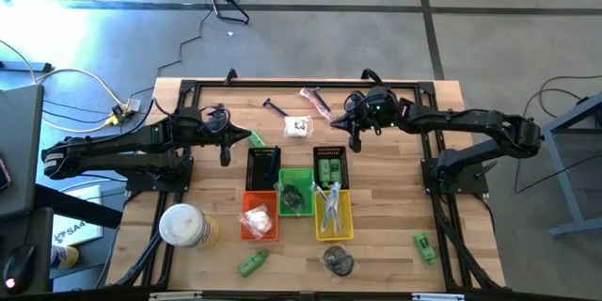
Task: Pick & Place Travel size toiletries
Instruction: Put the orange toothbrush into the yellow bin
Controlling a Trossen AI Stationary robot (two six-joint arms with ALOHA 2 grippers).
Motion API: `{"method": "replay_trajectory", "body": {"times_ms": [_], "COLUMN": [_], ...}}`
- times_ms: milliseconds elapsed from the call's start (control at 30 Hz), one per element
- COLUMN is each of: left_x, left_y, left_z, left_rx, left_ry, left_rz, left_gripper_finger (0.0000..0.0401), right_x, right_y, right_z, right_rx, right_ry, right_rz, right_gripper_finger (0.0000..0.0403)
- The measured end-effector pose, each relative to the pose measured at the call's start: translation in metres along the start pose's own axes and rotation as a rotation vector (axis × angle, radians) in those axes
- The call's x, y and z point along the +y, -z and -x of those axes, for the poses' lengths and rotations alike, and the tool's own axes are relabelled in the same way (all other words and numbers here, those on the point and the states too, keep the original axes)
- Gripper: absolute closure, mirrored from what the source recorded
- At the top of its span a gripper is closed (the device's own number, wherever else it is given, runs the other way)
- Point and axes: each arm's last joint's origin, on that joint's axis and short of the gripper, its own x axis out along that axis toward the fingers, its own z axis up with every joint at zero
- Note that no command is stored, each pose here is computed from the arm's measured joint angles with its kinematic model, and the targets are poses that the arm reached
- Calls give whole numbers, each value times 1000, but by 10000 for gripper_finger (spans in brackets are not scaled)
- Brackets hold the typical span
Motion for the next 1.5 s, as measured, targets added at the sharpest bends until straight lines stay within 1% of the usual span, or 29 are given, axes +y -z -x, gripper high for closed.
{"method": "replay_trajectory", "body": {"times_ms": [267, 467, 700, 933, 1067, 1167, 1267, 1433, 1500], "left_x": [0, 0, 0, 0, 0, 0, 0, 0, 0], "left_y": [0, 0, 0, 0, 0, 0, 0, 0, 0], "left_z": [0, 0, 0, 0, 0, 0, 0, 0, 0], "left_rx": [0, 0, 0, 0, 0, 0, -1, -1, 0], "left_ry": [-4, -4, -4, -4, -4, -4, -4, -3, -3], "left_rz": [3, 3, 3, 2, 3, 3, 3, 3, 3], "left_gripper_finger": [401, 401, 401, 401, 401, 401, 401, 401, 401], "right_x": [-1, -1, 14, 29, 35, 37, 36, 29, 24], "right_y": [-7, -12, -14, -23, -29, -30, -31, -28, -26], "right_z": [0, 1, -3, -9, -20, -31, -43, -55, -60], "right_rx": [-67, -123, -114, -122, -89, -32, 61, 231, 254], "right_ry": [10, 11, 85, 70, 49, 80, 141, 290, 312], "right_rz": [15, -43, -35, -12, 11, 13, -5, -83, -95], "right_gripper_finger": [399, 399, 400, 400, 401, 401, 401, 401, 401]}}
